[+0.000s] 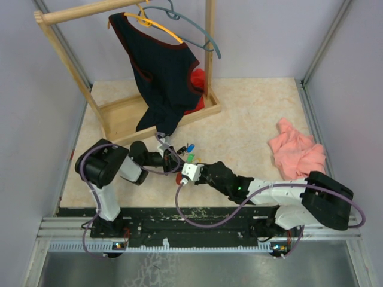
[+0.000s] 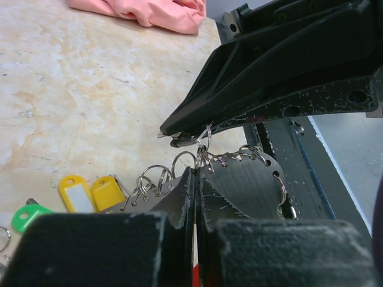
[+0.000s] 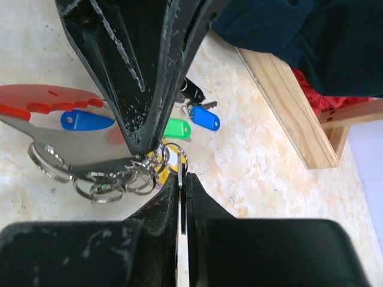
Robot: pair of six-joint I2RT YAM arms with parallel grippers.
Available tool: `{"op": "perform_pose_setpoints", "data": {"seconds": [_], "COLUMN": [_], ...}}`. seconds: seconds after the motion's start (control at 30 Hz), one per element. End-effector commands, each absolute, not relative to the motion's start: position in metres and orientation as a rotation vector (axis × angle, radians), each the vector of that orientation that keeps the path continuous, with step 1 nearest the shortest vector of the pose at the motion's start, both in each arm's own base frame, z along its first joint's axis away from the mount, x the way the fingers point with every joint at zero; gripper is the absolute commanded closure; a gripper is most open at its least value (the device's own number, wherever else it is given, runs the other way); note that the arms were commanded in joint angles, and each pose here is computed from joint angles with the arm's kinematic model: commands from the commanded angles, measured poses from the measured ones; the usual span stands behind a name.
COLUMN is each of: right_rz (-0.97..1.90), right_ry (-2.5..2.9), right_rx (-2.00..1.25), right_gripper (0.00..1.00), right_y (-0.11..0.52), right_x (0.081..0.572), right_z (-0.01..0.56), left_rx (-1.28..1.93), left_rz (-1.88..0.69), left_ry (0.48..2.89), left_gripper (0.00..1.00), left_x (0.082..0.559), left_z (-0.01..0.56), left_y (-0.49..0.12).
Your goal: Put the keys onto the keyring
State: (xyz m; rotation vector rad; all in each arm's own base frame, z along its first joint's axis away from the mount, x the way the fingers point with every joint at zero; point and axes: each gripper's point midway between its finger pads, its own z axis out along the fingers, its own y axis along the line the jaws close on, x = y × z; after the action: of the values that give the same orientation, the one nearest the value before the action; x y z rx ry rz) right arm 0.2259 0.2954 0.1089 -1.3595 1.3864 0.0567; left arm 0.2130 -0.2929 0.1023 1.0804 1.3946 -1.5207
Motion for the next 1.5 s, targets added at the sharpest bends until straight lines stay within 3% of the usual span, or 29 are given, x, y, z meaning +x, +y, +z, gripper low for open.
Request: {"op": "perform_pose_setpoints", "data": {"seconds": [0.0,0.47,0.7,0.87,1.1,1.47], "right_rz": [0.054,0.087,0.028,0.011,0.019,0.042], "right_ry": [1.414,1.462,1.426,1.383,1.343,1.329], "right_rx": [-1.236,-1.299,-1.265,-1.262,-1.271,-1.309], "right_gripper": [1.00,1.00,1.00,1.00,1.00,1.00], "right_y": [0.285,0.294,0.295,0.296,0.297,0.305], "right_x": [0.230,0.212,0.222,0.225,0.223,0.221], "right_z": [0.133,0.103,0.112,0.123,0.132,0.130], "left_rx": [1.040,0.687,0.740,0.915,1.138,1.265], "left_rz": [-1.350,-1.204,-1.193,-1.229,-1.301,-1.319], "left_ry": [1.156,1.251,1.252,1.257,1.206,1.193], "left_gripper": [1.00,1.00,1.00,0.80,0.67,0.59], "left_x": [0.221,0.241,0.231,0.214,0.201,0.218], "left_z": [0.148,0.175,0.169,0.145,0.121,0.109], "left_y": [-0.289,-0.273,-0.282,-0.284,-0.281,-0.293]}}
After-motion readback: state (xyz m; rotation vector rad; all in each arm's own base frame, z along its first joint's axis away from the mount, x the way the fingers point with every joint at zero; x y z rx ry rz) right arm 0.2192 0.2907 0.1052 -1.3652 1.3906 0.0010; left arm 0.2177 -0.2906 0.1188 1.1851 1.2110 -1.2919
